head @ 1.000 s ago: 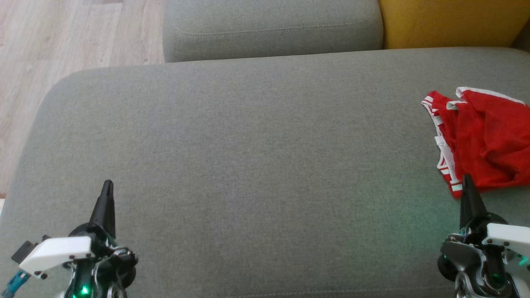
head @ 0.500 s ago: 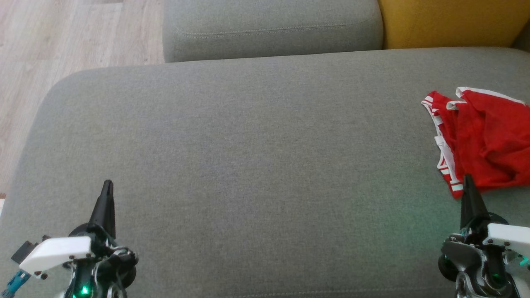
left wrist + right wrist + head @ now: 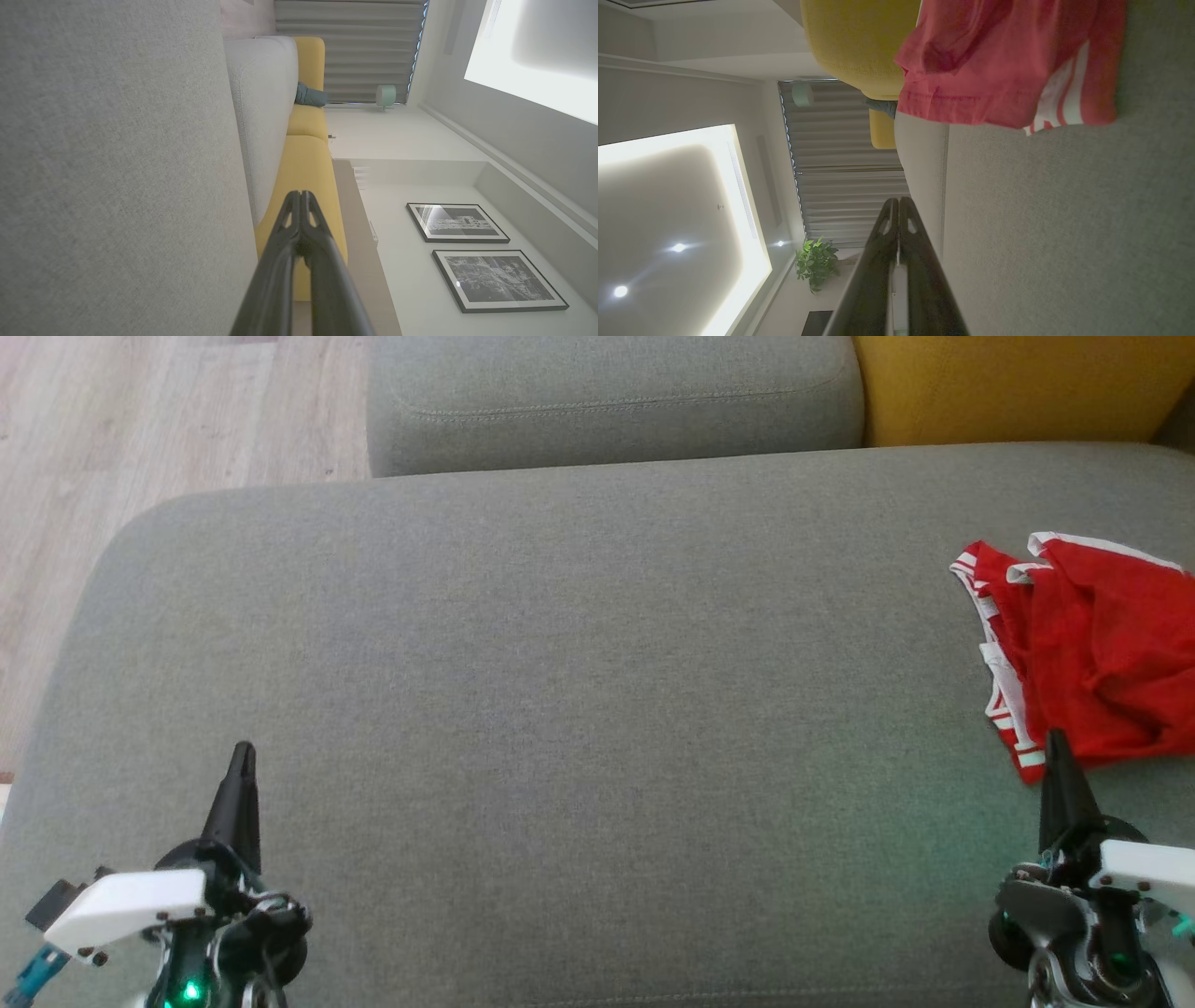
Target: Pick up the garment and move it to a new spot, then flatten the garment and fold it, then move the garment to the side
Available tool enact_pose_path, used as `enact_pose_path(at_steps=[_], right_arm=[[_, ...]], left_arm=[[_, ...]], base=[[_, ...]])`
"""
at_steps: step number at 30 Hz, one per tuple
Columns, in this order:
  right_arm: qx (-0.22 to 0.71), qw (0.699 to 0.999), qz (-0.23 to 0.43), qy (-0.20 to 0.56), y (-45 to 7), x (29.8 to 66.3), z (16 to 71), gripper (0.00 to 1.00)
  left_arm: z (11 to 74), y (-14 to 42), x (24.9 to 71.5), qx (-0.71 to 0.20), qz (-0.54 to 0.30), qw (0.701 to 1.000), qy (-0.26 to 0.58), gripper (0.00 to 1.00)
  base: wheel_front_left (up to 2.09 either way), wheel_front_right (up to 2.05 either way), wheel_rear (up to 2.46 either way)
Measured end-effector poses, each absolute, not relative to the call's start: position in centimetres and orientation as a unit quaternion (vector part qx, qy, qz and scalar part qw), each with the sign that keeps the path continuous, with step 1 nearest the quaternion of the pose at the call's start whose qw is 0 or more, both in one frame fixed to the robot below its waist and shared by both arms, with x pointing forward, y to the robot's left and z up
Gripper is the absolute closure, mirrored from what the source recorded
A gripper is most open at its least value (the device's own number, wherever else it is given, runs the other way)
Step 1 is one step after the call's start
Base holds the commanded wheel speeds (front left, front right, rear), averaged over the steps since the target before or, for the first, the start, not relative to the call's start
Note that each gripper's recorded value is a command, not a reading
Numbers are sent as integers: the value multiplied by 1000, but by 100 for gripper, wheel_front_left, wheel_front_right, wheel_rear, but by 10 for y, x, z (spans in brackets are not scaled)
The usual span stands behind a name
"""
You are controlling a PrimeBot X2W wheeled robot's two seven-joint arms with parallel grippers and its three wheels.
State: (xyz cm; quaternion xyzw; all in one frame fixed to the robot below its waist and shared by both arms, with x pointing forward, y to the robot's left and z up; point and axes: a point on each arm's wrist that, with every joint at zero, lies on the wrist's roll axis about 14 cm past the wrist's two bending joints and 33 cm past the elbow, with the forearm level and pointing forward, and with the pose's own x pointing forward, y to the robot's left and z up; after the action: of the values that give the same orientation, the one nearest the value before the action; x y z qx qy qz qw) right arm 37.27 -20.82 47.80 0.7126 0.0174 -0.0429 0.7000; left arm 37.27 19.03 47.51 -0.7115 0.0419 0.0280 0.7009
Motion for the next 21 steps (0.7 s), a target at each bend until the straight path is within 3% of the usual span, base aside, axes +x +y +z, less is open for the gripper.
enact_pose_path(at_steps=[21], right_arm=[[712,701,-42,19,-208,373,478,100]], left_arm=[[475,190,373,-712,28,701,42,100]], base=[[0,0,0]])
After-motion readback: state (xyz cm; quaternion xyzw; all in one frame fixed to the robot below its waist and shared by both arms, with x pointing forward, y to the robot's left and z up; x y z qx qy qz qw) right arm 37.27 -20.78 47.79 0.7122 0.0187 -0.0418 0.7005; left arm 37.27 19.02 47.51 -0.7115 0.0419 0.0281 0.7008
